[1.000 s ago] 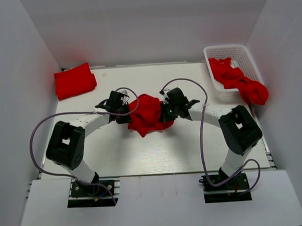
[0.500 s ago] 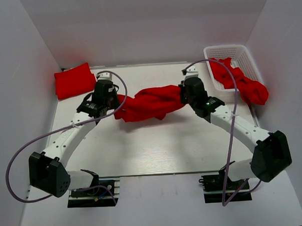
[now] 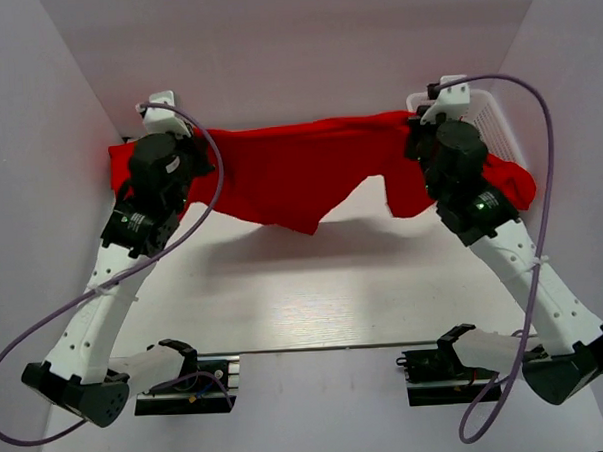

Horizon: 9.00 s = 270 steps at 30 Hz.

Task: Fold and stack the t-shirts
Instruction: Flatten out the tshirt

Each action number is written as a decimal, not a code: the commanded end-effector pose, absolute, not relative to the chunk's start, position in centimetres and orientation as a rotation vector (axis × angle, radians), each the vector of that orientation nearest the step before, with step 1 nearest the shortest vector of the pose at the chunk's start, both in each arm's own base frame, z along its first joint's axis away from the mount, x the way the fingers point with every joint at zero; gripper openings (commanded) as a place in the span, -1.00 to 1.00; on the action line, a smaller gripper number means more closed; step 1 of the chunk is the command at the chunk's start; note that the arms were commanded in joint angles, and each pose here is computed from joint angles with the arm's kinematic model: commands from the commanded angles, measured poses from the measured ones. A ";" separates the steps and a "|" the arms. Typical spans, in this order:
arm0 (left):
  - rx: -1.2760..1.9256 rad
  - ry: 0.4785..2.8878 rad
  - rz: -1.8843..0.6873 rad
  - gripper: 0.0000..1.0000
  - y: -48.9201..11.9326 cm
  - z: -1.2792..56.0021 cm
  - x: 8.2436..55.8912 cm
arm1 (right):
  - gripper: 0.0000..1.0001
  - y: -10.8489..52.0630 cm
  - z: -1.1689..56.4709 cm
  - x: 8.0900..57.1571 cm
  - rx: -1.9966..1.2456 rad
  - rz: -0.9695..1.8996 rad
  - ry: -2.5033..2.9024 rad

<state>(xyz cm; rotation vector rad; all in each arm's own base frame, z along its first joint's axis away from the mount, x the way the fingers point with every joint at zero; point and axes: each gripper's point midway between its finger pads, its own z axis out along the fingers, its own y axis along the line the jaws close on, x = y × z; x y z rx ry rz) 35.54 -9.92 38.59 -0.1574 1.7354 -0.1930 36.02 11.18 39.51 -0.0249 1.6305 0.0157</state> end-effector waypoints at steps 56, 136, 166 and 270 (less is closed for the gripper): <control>-0.006 2.147 -0.138 1.00 -16.0 16.2 60.7 | 0.81 15.0 16.8 54.1 -0.139 0.130 2.178; 0.331 2.902 0.006 -1.00 -20.8 1.6 16.3 | 0.81 -1.2 4.4 28.5 0.624 -0.011 2.487; 0.235 2.640 -0.024 -1.00 -22.3 11.5 21.5 | -1.00 1.5 10.8 32.8 0.416 0.217 2.228; 0.007 1.894 0.028 -1.00 -10.7 14.1 67.3 | -1.00 11.1 23.1 64.6 -0.068 0.489 1.830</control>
